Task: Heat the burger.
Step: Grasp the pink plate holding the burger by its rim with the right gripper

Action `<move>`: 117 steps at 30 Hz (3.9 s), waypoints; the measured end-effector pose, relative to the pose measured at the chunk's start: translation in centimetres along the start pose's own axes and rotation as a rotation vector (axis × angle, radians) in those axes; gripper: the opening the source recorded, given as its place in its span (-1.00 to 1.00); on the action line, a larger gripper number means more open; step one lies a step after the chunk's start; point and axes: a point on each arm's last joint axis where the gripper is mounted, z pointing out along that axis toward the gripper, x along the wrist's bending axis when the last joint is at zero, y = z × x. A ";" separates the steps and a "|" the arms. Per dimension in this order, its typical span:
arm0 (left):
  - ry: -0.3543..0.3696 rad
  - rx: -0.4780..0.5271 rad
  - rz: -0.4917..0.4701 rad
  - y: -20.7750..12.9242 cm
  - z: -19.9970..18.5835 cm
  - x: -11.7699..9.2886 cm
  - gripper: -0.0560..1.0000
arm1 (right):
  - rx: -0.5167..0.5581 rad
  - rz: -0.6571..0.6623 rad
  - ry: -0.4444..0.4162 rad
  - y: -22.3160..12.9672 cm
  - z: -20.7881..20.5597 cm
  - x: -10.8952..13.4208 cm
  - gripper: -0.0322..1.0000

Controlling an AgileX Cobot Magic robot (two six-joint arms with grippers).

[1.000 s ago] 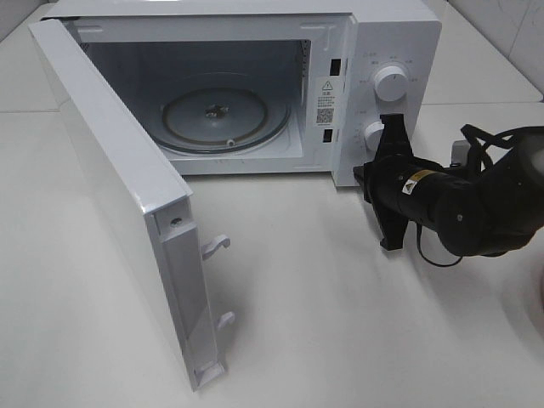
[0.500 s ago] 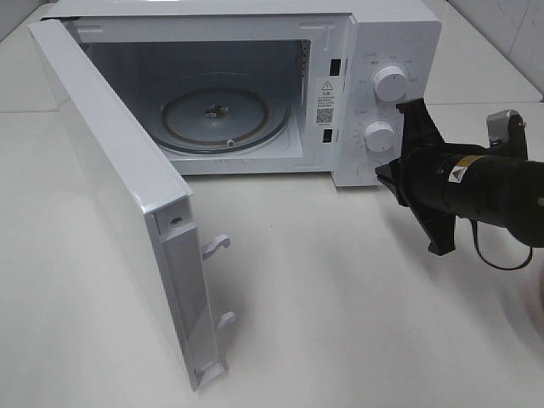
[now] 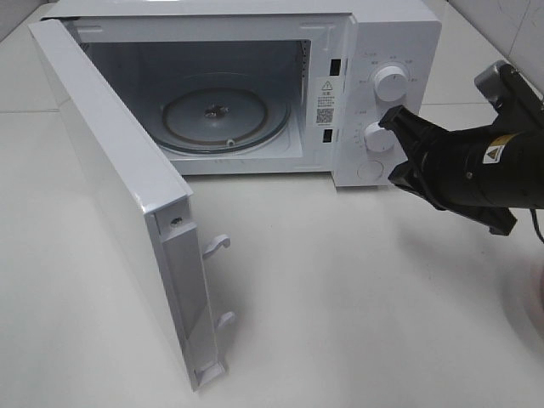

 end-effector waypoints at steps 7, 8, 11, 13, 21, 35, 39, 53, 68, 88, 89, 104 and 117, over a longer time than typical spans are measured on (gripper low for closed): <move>0.000 0.000 0.000 0.0 0.0 0.0 0.98 | 0.099 -0.317 -0.053 -0.3 -2.1 -0.2 -0.86; 0.000 0.000 0.000 0.0 0.0 0.0 0.98 | 0.099 -0.317 -0.053 -0.3 -2.1 -0.2 -0.86; 0.000 0.000 0.000 0.0 0.0 0.0 0.98 | 0.161 -0.392 -0.101 -0.2 -3.1 -1.0 -0.84; 0.000 0.000 0.000 0.0 0.0 0.0 0.98 | 0.180 -0.407 -0.117 -0.1 -3.4 -1.3 -0.83; 0.000 0.000 0.000 0.0 0.0 0.0 0.98 | 0.363 -0.509 -0.278 1.1 -5.2 -3.4 -0.80; 0.000 0.000 0.000 0.0 0.0 0.0 0.98 | 0.594 -0.675 -0.562 2.3 -7.6 -5.4 -0.72; 0.000 0.000 0.000 0.0 0.0 0.0 0.98 | 0.593 -0.695 -0.580 2.5 -7.7 -5.5 -0.60; 0.000 0.000 0.000 0.0 0.0 0.0 0.98 | 0.573 -0.747 -0.607 2.9 -7.7 -5.7 0.95; 0.000 0.000 0.000 0.0 0.0 0.0 0.98 | 0.515 -0.644 -0.628 4.1 -7.6 -8.1 0.95; 0.000 0.000 0.000 0.0 0.0 0.0 0.98 | 0.645 -0.653 -0.606 1.9 -1.4 -11.3 0.82; 0.000 0.000 0.000 0.0 0.0 0.0 0.98 | 0.655 -0.657 -0.610 1.8 -1.2 -11.5 0.81; 0.000 0.000 0.000 0.0 0.0 0.0 0.98 | 0.659 -0.681 -0.643 1.6 0.2 -12.5 0.42; 0.000 0.000 0.000 0.0 0.0 0.0 0.98 | 0.655 -0.686 -0.679 1.7 0.2 -12.8 -0.85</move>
